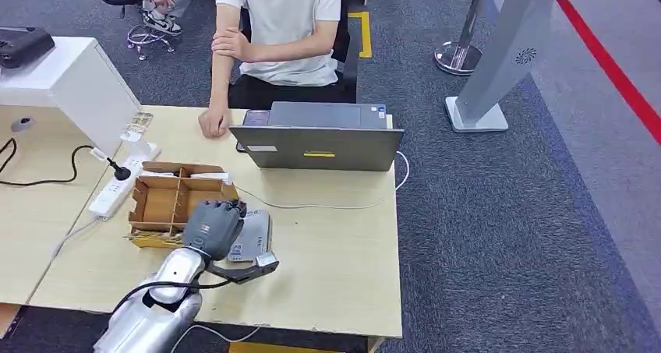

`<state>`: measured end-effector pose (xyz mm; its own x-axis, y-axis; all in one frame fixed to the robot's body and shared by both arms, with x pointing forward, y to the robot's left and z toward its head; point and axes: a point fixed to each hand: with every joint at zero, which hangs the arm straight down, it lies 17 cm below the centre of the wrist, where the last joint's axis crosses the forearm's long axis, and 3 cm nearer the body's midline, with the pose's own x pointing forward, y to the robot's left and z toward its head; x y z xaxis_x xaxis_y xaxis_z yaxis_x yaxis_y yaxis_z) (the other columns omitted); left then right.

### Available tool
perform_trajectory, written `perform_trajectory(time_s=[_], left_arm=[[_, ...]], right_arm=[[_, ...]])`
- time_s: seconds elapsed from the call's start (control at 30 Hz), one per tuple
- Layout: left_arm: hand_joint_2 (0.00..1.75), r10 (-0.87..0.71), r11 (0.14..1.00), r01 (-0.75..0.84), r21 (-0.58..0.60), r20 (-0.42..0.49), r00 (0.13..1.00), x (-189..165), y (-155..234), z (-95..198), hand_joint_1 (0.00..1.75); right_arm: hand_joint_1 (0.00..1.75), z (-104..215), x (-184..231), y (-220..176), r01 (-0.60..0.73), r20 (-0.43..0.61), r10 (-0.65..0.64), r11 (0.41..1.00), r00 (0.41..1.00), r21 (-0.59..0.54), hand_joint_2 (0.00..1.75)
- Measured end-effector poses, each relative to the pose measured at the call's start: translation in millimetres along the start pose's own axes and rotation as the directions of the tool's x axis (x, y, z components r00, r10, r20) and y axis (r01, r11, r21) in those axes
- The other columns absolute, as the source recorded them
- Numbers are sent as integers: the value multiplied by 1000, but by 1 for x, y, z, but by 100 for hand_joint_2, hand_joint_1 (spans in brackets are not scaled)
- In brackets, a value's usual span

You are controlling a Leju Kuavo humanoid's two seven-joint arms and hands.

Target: Pass the card to the sensor for recognition and then transmit it.

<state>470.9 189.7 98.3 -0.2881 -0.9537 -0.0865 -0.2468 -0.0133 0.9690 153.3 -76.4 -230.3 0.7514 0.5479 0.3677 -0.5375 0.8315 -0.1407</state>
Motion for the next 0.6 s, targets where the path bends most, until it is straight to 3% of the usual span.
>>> perform_trajectory(time_s=[0.6], left_arm=[[175,23,992,-11,-123,96,995,55,-33,-2,175]], right_arm=[[0,0,1,2,-10,9,10,1000,1000,11,175]])
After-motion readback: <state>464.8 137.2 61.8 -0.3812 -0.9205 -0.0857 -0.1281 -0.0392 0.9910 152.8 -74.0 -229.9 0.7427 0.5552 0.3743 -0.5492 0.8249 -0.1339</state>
